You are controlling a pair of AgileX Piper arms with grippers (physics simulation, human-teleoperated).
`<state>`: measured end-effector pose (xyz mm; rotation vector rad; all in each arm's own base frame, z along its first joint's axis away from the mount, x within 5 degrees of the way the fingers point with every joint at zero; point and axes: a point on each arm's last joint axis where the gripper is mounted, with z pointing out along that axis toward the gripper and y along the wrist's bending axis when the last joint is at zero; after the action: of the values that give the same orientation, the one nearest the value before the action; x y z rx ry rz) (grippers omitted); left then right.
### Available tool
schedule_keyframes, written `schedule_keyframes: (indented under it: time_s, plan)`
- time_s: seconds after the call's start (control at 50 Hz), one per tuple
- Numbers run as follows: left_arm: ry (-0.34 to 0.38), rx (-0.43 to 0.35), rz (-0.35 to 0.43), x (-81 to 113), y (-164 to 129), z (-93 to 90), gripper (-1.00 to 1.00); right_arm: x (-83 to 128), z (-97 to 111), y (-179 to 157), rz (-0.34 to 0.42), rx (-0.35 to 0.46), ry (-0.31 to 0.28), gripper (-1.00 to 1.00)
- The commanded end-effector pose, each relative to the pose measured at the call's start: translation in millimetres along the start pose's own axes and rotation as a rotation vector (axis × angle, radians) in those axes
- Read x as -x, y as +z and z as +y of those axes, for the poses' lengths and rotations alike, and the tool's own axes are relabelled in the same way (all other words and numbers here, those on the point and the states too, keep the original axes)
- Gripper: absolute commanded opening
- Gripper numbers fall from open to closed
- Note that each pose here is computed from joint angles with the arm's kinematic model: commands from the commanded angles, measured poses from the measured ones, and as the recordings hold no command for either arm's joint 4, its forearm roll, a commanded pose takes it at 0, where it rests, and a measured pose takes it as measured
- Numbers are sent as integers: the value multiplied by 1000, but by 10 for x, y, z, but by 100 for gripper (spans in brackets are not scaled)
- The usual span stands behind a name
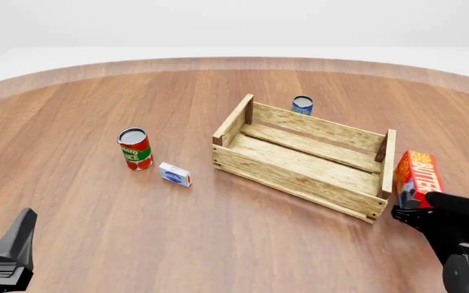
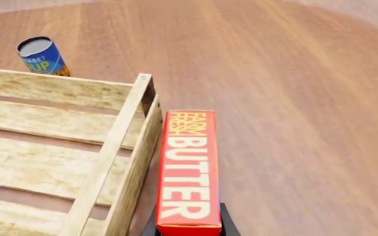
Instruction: Pick up the butter and put it in the tray.
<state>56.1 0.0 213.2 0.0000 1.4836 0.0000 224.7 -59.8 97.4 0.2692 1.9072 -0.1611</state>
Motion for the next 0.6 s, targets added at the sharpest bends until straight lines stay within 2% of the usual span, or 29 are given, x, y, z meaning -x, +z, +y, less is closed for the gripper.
schedule_keyframes:
  time_s: [0.02,0.6]
  plan:
    - [0,0,0,0,0,0,100,154,-28,-157,-70,-11,11,-100]
    - [0,0,0,0,0,0,100,255,18,-487,-135,9,-7,-100]
